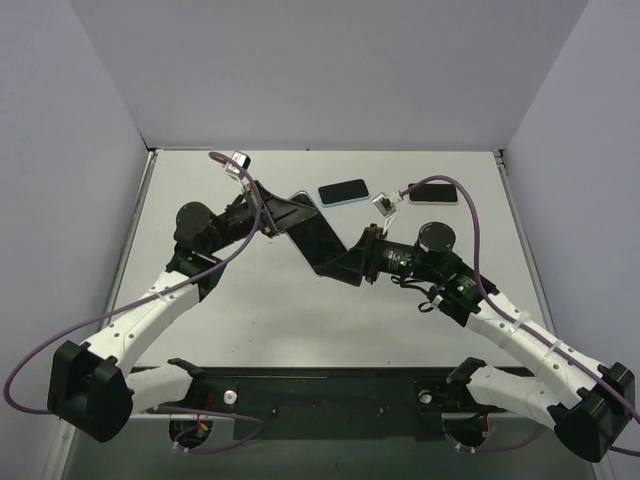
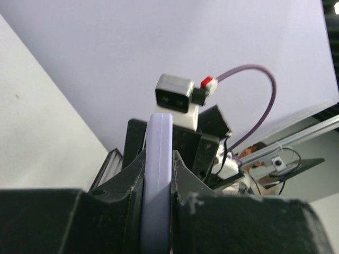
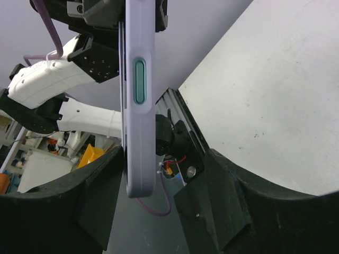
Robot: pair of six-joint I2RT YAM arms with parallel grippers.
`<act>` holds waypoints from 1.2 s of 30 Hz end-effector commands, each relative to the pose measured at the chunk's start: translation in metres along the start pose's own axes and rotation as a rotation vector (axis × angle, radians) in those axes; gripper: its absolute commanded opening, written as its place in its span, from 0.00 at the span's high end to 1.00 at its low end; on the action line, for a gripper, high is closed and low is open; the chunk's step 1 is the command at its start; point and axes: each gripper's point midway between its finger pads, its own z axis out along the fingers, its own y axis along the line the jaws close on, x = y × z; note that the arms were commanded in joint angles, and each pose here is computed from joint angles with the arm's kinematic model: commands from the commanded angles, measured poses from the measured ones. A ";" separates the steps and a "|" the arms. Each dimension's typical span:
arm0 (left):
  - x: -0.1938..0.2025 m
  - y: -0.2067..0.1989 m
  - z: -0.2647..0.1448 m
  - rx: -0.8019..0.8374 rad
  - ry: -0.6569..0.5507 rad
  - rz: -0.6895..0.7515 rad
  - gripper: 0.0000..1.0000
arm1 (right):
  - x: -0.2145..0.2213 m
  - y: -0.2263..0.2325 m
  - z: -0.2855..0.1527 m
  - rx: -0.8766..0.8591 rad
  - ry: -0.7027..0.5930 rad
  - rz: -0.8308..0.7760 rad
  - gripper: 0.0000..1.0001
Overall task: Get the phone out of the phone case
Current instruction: Adjust the phone, then remove the phone case from the phone.
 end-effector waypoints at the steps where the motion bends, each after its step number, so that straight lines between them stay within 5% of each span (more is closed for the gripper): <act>1: -0.030 -0.041 -0.012 0.083 -0.212 0.017 1.00 | -0.022 0.035 0.009 -0.139 -0.150 -0.033 0.45; 7: -0.033 -0.037 -0.016 0.084 -0.251 -0.008 1.00 | -0.032 0.041 0.015 -0.187 -0.222 -0.006 0.63; 17: -0.042 -0.040 -0.018 0.059 -0.299 0.032 1.00 | -0.022 0.059 0.015 -0.266 -0.184 -0.007 0.60; 26: -0.044 -0.041 -0.017 0.060 -0.292 0.026 1.00 | -0.015 0.052 0.015 -0.242 -0.161 -0.005 0.77; 36: -0.036 -0.018 -0.011 -0.002 -0.166 -0.301 1.00 | 0.011 0.034 0.013 -0.176 -0.079 -0.235 1.00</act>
